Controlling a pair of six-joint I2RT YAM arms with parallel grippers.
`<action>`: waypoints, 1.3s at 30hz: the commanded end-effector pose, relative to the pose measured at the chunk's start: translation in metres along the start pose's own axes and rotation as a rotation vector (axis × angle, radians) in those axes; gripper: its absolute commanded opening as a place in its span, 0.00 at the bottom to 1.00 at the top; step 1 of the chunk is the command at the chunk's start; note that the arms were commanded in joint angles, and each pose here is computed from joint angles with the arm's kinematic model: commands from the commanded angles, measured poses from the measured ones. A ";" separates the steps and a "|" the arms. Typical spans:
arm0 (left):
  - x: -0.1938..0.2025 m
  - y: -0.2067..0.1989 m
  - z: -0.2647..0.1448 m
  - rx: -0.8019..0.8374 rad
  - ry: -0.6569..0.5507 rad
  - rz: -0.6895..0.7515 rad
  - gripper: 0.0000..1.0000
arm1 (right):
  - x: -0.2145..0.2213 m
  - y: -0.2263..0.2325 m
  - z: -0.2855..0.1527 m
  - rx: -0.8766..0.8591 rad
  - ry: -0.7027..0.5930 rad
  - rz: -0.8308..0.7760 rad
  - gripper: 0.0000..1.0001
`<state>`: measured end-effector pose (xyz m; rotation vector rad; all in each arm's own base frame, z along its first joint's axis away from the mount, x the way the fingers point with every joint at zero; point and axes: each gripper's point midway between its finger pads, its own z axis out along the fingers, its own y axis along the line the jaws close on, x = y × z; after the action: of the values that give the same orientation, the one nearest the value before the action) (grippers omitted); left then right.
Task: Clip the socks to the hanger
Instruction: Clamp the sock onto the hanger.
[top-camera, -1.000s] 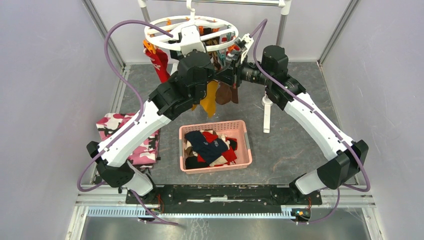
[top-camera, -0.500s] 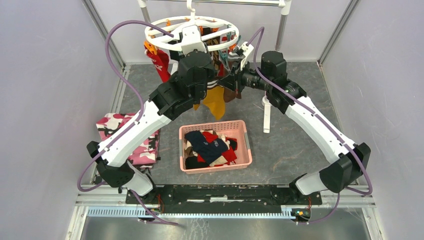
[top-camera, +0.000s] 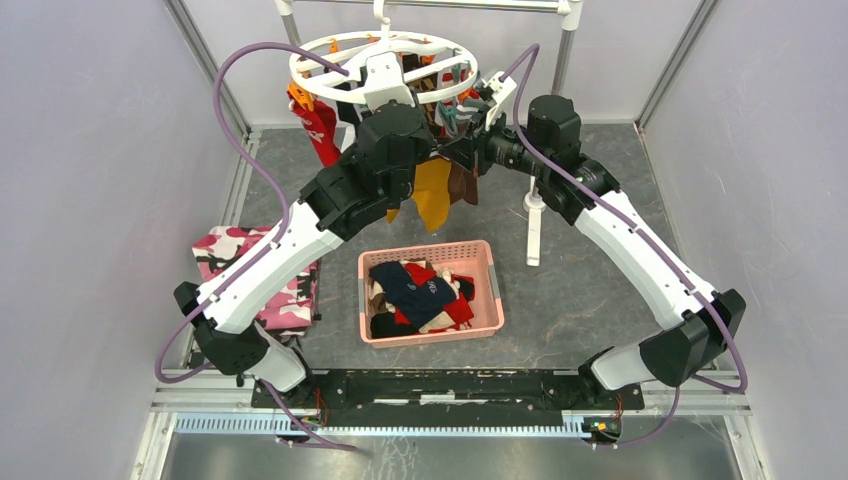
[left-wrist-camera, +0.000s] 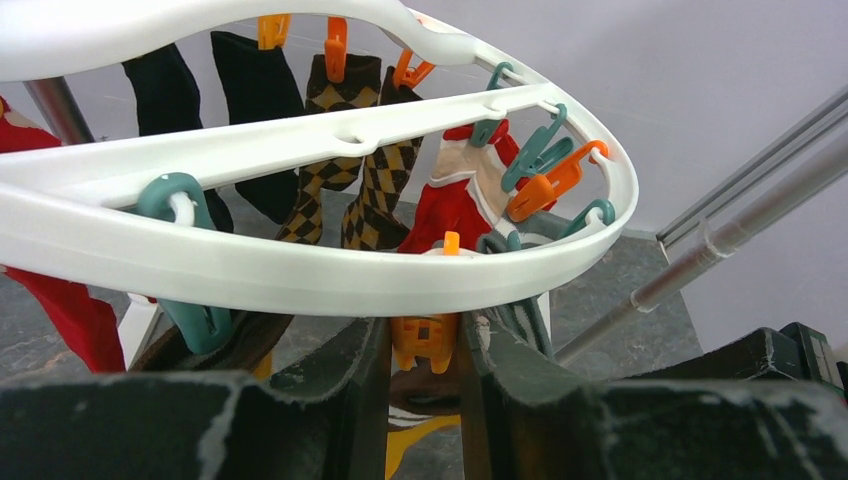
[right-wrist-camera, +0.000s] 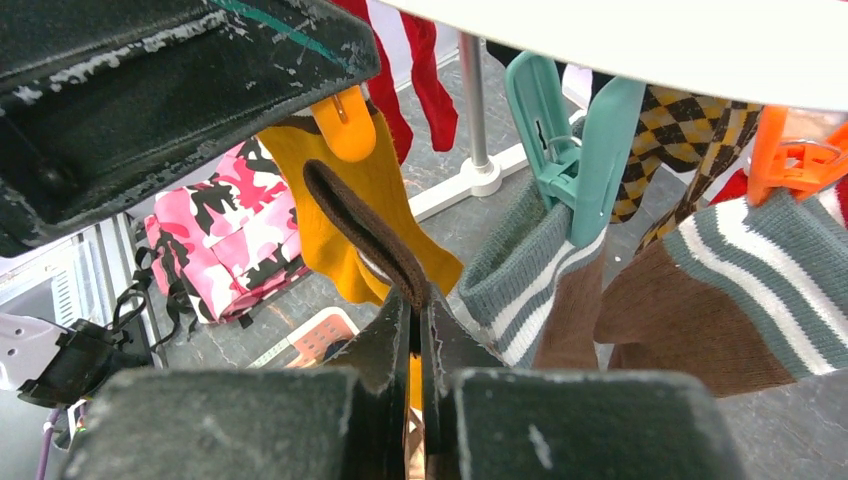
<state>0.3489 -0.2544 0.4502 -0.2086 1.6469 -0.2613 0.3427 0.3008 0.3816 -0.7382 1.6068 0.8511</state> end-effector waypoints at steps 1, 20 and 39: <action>-0.017 -0.003 -0.005 0.023 -0.036 -0.090 0.03 | -0.030 0.001 -0.009 0.035 -0.063 -0.039 0.00; -0.015 -0.005 -0.004 0.032 -0.029 -0.088 0.03 | -0.038 0.000 -0.012 0.047 -0.076 -0.036 0.00; -0.012 -0.003 -0.004 0.026 -0.026 -0.077 0.03 | -0.050 0.006 -0.015 0.027 -0.099 -0.047 0.00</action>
<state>0.3490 -0.2571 0.4480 -0.2022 1.6528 -0.2736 0.3461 0.2949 0.3919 -0.7058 1.6146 0.8150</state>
